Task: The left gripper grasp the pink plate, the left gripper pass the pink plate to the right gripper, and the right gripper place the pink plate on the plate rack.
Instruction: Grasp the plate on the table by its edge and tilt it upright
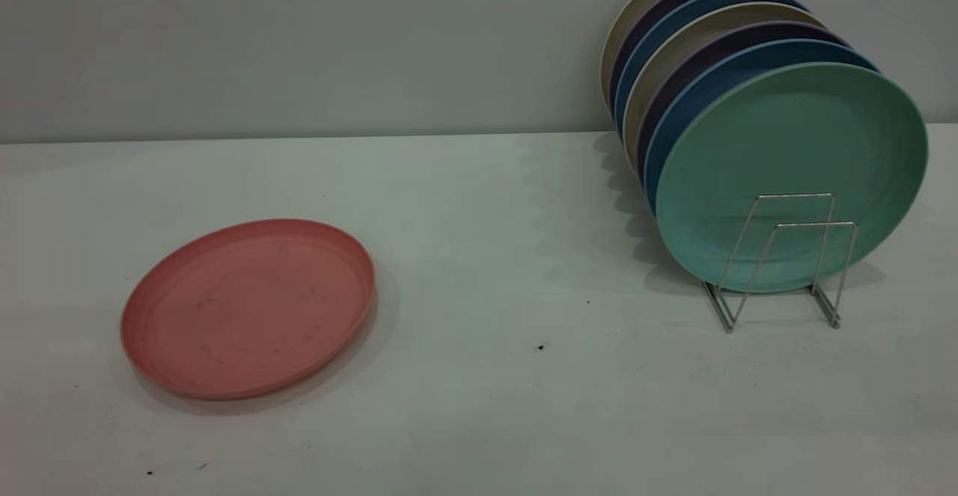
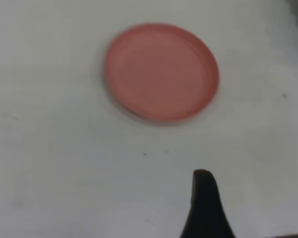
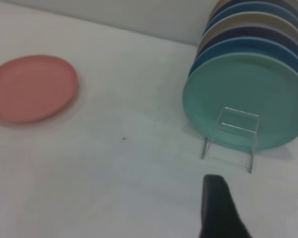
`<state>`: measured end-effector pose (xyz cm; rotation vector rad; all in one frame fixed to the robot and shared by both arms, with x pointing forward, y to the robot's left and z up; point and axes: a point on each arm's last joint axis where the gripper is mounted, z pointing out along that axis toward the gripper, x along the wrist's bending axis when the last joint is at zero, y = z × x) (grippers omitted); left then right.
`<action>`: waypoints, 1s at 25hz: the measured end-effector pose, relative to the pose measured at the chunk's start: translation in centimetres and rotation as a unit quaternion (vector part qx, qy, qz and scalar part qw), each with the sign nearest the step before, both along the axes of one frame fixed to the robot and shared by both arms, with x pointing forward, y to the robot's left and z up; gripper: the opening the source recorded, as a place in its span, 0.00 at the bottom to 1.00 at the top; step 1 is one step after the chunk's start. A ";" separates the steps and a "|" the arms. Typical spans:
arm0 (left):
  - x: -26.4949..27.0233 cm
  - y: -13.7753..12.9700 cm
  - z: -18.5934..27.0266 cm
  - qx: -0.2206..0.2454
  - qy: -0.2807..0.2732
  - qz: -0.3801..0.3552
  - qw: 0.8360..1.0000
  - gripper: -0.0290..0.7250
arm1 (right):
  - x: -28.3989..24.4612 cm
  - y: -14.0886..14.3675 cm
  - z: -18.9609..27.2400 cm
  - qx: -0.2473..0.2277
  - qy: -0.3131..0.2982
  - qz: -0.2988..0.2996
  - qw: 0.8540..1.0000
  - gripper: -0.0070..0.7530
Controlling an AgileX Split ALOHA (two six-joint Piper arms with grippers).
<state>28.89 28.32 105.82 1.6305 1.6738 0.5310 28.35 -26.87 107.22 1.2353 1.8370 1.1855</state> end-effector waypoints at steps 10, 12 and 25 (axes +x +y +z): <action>9.1 -1.1 -2.5 -0.080 0.090 -0.039 0.992 0.75 | 5.2 0.3 -1.1 -0.009 0.078 0.019 0.997 0.64; 10.9 -1.5 -3.7 -0.094 0.112 -0.056 0.988 0.75 | 6.4 0.4 -1.6 -0.009 0.096 0.030 0.995 0.64; 18.9 1.4 -12.5 -0.207 0.161 -0.002 0.965 0.75 | 9.7 1.4 -2.5 0.023 0.105 0.082 0.991 0.65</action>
